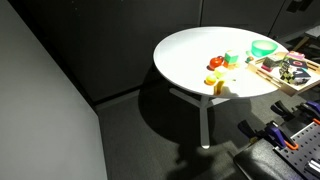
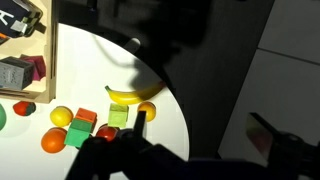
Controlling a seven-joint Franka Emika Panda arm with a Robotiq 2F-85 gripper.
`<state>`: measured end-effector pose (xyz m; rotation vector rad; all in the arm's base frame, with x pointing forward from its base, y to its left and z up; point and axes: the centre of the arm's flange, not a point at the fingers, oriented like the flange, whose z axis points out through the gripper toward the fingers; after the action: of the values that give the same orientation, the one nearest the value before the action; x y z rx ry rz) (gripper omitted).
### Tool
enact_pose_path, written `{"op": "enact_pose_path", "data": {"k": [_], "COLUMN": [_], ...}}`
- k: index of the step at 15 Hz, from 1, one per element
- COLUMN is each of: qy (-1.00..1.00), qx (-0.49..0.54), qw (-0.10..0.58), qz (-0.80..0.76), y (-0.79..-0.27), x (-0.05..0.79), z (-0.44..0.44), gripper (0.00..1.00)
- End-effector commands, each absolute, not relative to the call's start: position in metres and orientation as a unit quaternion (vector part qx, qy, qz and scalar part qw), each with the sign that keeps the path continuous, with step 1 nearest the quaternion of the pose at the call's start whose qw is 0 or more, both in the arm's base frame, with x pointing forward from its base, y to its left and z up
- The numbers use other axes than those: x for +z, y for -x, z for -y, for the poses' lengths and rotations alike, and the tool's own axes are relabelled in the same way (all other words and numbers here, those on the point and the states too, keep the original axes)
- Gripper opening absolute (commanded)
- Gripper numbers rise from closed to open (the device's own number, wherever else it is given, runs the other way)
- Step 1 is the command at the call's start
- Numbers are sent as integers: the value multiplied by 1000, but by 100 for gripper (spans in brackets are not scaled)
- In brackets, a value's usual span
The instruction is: Put the banana in the box
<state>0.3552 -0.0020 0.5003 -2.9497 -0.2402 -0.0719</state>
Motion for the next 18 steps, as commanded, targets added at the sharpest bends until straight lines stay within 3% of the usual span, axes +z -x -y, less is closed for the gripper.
{"op": "enact_pose_path", "data": {"k": [1, 18], "qy": [994, 999], "qx": [-32, 25], "qw": [84, -2], "qz": [69, -23], "y": [-372, -474], "x": [508, 439], "z": [-3, -17], "gripper": [100, 100]}}
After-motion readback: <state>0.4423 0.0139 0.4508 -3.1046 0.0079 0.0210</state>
